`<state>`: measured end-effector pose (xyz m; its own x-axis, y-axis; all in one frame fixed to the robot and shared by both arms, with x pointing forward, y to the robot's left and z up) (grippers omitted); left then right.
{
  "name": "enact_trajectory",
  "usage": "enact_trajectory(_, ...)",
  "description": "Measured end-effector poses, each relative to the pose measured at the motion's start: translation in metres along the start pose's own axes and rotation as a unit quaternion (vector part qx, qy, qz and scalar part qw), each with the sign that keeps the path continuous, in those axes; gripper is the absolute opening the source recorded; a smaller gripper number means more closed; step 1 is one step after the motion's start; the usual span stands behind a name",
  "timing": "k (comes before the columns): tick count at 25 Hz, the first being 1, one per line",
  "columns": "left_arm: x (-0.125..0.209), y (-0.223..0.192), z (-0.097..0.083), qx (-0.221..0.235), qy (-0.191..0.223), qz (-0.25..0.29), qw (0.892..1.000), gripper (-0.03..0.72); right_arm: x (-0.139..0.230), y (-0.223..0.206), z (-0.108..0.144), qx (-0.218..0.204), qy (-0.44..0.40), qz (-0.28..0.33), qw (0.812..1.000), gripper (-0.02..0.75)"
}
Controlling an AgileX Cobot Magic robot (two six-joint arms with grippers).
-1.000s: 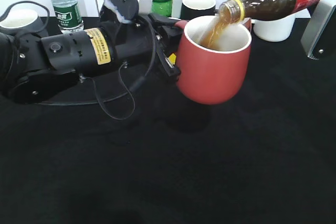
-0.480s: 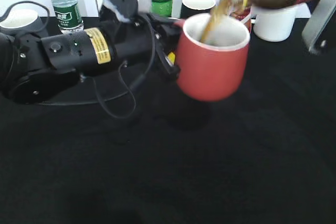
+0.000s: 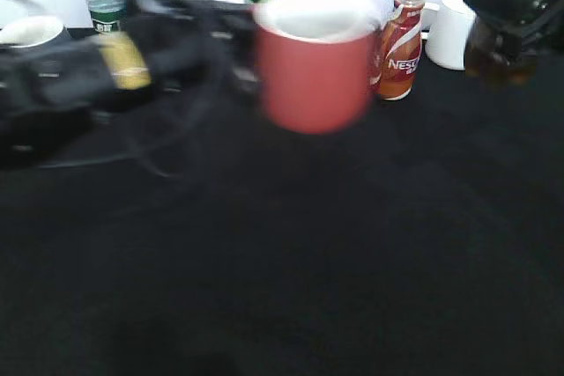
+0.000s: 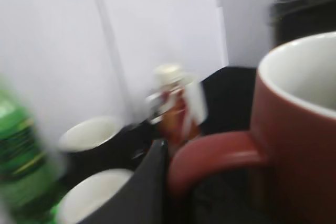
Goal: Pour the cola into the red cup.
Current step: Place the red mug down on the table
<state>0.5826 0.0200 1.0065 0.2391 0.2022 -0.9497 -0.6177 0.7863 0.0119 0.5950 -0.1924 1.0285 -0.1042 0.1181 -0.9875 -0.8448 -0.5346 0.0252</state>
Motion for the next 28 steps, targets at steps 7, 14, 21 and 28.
enact_trajectory(7,0.056,0.079,0.09,-0.148,0.016,0.08,0.986,0.041,0.003,0.0,-0.002,0.007,-0.018,0.008,1.0,0.393)
enact_trajectory(14,0.117,0.09,0.12,-0.255,0.031,0.087,0.963,0.041,0.003,0.0,-0.002,0.007,-0.018,0.008,1.0,0.393)
enact_trajectory(21,0.176,0.07,0.133,-0.258,0.013,0.126,0.958,0.041,0.003,0.0,-0.003,0.007,-0.018,0.009,1.0,0.393)
enact_trajectory(28,0.188,0.061,0.136,-0.263,0.017,0.112,0.958,0.099,0.003,0.0,-0.003,0.007,-0.026,0.009,1.0,0.393)
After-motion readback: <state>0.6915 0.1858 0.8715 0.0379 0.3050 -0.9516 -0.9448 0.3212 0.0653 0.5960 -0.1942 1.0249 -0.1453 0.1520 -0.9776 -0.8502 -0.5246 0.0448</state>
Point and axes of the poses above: a point on each arm's last joint axis where the gripper is mounted, y pointing back along that axis away from the gripper, z along the wrist's bending axis when the last joint is at zero, x = y × z, the point moved 9 cm from there along -y, pointing out along that axis toward the gripper, and after that the axes turned 10 degrees about -y, right-handed, at the moved point
